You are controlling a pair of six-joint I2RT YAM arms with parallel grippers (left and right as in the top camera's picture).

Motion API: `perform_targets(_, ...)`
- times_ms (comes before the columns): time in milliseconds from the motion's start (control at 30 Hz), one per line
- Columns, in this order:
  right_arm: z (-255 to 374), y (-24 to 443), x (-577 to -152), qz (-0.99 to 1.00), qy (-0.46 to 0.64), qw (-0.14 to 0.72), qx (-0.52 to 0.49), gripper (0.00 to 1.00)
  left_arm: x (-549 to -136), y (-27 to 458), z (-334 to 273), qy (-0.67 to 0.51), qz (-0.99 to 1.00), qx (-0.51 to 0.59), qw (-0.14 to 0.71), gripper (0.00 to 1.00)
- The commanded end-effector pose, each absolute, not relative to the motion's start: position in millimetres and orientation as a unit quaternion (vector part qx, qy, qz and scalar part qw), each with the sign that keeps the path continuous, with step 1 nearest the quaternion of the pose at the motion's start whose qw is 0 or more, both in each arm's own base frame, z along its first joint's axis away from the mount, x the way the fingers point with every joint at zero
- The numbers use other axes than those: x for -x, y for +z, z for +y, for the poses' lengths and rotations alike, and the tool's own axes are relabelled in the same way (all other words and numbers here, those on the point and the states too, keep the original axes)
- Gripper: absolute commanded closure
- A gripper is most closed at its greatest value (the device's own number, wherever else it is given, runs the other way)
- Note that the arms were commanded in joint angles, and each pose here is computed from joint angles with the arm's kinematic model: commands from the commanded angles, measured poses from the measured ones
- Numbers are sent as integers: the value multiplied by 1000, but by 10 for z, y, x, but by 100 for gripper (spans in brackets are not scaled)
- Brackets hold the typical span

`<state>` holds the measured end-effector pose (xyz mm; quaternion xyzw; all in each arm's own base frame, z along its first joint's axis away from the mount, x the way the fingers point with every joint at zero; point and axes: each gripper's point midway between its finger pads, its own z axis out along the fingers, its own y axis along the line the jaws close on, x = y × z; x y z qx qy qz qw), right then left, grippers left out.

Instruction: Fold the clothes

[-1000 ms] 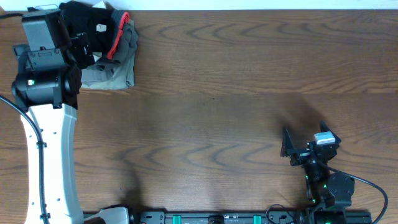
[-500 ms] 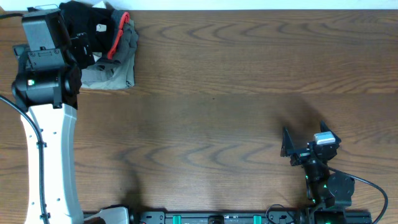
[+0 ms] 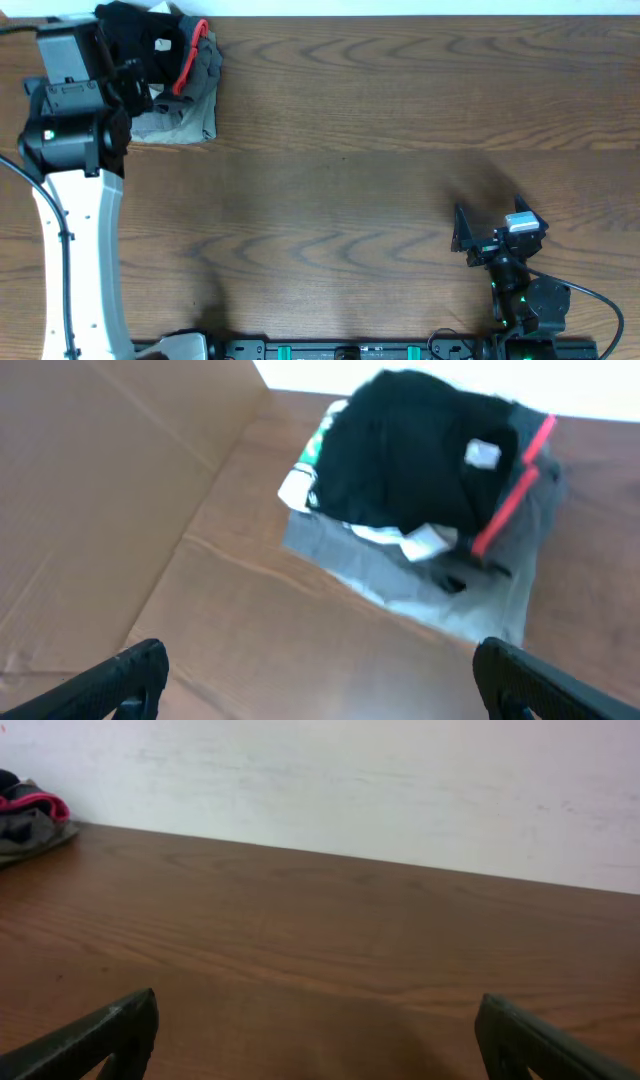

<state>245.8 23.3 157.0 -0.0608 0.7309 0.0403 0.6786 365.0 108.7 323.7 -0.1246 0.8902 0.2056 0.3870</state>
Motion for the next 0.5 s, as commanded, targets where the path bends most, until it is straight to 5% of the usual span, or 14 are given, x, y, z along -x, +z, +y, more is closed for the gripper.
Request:
perform_targets(0,208,1546,-2461,735,41,675,52,1,-3437,3464,874,163,882,108,428,2)
perform_targets(233,208,1545,-2461,735,41,675,52,1,-3164,3465,311,43,853,39,519,2)
perform_targets(467,208,1545,-2461,735,41,675,52,1,-2906,2954,97,-28,786,43,616,2)
